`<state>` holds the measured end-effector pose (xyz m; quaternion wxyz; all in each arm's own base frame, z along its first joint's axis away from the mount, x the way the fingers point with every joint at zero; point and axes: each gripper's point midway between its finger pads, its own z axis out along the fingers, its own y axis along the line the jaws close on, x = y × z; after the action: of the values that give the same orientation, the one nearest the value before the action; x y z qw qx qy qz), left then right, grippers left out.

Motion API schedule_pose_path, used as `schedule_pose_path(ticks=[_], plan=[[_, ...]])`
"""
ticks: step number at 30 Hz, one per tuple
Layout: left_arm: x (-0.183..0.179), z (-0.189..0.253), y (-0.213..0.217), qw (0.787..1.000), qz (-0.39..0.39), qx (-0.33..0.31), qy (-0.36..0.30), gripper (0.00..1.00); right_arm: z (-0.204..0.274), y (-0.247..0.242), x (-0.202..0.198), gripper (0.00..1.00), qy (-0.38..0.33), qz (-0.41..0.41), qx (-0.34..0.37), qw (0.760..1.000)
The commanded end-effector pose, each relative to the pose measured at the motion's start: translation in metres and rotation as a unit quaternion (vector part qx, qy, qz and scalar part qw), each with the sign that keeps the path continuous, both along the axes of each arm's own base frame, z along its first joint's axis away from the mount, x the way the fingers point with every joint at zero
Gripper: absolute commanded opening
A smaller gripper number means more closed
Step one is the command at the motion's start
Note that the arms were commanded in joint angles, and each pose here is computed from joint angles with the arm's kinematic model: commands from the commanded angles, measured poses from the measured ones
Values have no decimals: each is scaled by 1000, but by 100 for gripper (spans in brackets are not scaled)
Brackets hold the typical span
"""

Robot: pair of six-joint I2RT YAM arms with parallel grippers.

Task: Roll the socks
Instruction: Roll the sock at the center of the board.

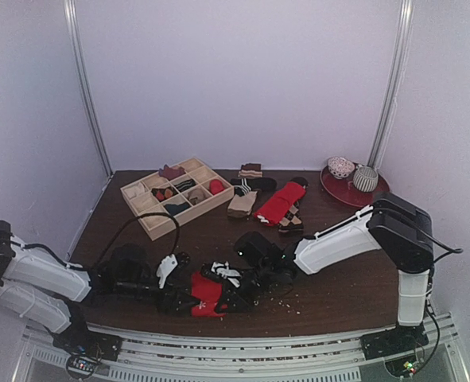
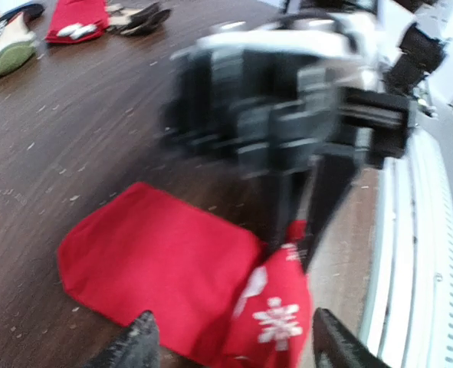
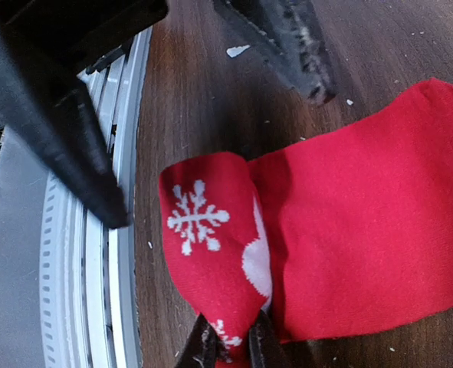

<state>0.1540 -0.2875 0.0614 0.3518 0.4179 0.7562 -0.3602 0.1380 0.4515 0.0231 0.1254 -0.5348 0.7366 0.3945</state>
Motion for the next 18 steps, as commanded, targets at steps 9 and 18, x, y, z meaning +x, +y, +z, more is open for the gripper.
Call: schedule_pose_path(ticks=[9,18], plan=[[-29,14,-19,996,-68,-53,-2,73,-107,-104,-24,10,48,-27,-275,960],[-39,-15,-30,996,-85,-17,33,59,-104,-106,-21,10,46,-26,-284,957]])
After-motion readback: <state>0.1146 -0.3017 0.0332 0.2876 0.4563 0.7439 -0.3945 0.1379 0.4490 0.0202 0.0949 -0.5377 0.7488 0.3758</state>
